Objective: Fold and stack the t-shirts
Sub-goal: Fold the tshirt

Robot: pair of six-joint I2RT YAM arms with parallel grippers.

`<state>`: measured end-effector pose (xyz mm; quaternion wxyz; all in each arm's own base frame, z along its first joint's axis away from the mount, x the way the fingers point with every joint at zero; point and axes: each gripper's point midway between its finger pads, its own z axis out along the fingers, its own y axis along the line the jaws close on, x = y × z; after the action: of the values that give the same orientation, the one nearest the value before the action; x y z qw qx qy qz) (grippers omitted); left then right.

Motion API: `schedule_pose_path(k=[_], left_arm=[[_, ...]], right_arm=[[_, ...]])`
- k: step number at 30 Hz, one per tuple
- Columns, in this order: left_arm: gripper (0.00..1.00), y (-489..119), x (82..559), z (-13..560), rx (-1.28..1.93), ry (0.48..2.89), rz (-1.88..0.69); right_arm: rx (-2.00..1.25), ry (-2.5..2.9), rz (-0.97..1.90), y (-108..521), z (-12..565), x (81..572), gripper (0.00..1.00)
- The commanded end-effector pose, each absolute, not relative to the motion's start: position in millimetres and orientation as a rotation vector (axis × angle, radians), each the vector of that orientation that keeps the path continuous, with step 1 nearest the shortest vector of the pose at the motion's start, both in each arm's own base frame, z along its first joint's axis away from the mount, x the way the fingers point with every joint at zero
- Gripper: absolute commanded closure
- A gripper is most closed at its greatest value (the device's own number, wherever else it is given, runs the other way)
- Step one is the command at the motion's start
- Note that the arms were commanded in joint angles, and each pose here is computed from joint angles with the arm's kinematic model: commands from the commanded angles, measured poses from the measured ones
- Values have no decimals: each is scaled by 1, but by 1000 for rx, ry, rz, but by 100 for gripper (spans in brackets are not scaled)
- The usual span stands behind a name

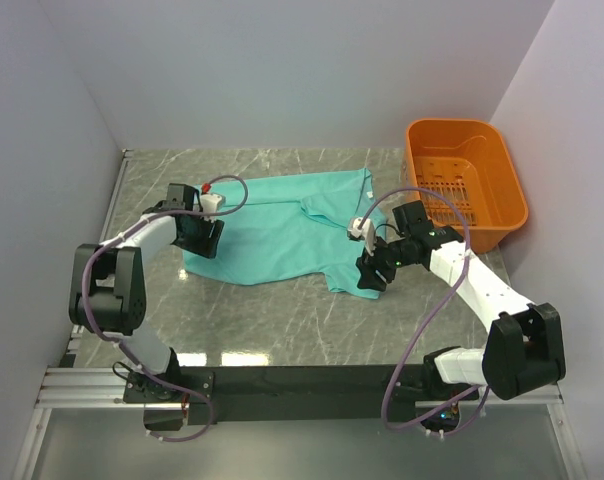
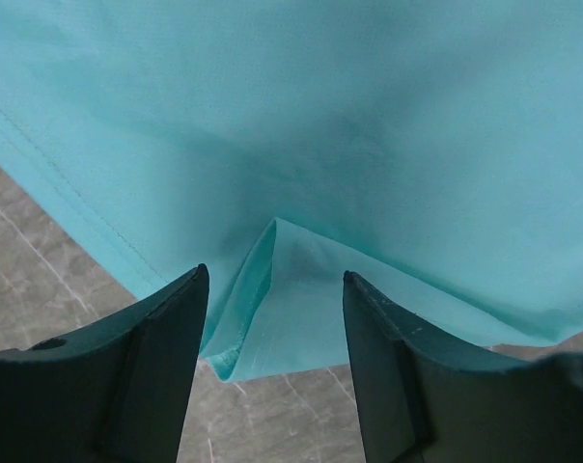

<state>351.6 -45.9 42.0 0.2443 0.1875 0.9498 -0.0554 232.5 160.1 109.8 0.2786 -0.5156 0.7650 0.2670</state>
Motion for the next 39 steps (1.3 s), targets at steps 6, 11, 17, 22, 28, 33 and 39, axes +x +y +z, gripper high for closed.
schedule_pose_path(k=[6,11,17,22,28,33,39], left_arm=[[44,-52,362,46,583,2572,-211],[48,-54,361,41,587,2588,-232],[62,-55,365,39,579,2599,-241],[99,-51,367,49,554,2572,-202],[99,-57,362,84,538,2457,-219],[99,-63,350,99,544,2397,-236],[99,-68,344,104,560,2373,-239]], right_arm=[[-1365,2032,736,162,118,237,40],[-1358,2036,736,161,118,238,40],[-1345,2038,739,159,119,238,40],[-1342,2042,739,158,118,239,40],[-1452,2001,715,152,115,231,40],[-1718,1811,592,136,106,216,39],[-1996,1613,444,119,85,206,38]])
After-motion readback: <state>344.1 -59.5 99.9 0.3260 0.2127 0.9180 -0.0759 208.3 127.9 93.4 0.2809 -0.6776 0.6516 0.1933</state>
